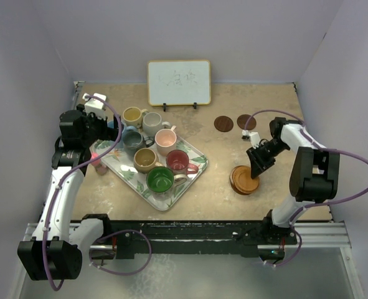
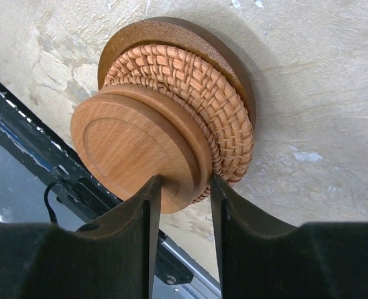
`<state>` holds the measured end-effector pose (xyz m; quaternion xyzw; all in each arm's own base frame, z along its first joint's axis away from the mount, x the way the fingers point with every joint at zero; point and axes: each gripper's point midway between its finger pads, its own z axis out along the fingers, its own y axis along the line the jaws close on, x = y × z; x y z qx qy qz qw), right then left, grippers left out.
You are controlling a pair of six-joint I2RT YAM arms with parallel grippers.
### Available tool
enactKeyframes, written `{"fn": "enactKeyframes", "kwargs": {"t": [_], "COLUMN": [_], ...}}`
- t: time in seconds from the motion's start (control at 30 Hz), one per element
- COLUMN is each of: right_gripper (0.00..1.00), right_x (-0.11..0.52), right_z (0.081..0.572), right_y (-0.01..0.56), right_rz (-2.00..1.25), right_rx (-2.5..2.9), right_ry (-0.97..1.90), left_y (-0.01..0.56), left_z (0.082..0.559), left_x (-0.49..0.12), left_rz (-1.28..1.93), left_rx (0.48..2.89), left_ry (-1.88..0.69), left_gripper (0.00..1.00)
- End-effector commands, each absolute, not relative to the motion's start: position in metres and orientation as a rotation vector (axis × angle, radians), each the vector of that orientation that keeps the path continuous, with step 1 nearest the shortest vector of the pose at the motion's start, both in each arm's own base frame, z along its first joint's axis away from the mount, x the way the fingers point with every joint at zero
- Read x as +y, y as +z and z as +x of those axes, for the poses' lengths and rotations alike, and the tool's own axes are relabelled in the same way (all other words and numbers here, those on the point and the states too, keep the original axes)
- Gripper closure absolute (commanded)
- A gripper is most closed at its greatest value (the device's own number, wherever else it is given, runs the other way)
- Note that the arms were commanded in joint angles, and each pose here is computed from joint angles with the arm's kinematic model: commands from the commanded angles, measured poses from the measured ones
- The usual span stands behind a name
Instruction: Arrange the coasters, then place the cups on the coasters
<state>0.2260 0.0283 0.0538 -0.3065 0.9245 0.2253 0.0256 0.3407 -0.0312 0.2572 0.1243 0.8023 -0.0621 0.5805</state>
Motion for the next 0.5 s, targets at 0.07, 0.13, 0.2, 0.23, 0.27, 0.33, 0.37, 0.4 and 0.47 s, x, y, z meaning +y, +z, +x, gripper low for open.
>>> {"fn": "enactKeyframes", "kwargs": {"t": [0.07, 0.13, 0.2, 0.23, 0.27, 0.33, 0.37, 0.4, 0.47], "right_gripper": [0.69, 0.72, 0.76, 0.78, 0.8, 0.85, 0.87, 0.9, 0.95], "right_x": [0.011, 0.007, 0.003, 0.001, -0.001, -0.004, -0.004, -0.006, -0.009], "right_z": [0.232, 0.236, 0.239, 0.24, 0.243, 0.246, 0.247, 0.248, 0.252], "right_y": [0.055, 0.057, 0.058, 0.058, 0.059, 0.06, 0.06, 0.059, 0.058], "right_rz": [-0.897, -0.87, -0.843, -0.828, -0.814, -0.779, -0.762, -0.741, -0.689], "right_rx": [2.868, 2.866, 2.865, 2.865, 2.862, 2.86, 2.86, 2.861, 2.856], "right_ry": [0.655, 0.661, 0.665, 0.672, 0.678, 0.704, 0.72, 0.739, 0.77], "left_y": [0.28, 0.28, 0.28, 0.281, 0.281, 0.28, 0.281, 0.281, 0.281], "left_z": [0.343, 0.343, 0.342, 0.342, 0.342, 0.342, 0.341, 0.341, 0.341], "left_x": [-0.031, -0.031, -0.031, -0.031, -0.031, -0.031, -0.031, -0.031, -0.031], "left_rz": [0.297, 0.298, 0.298, 0.298, 0.296, 0.296, 0.296, 0.296, 0.295], "left_rx": [1.796, 1.794, 1.793, 1.792, 1.791, 1.793, 1.791, 1.791, 1.791], "left_ry": [-0.137, -0.137, -0.136, -0.136, -0.135, -0.135, -0.135, -0.135, -0.134], "left_gripper": [0.02, 0.02, 0.02, 0.02, 0.02, 0.02, 0.01, 0.02, 0.02]}}
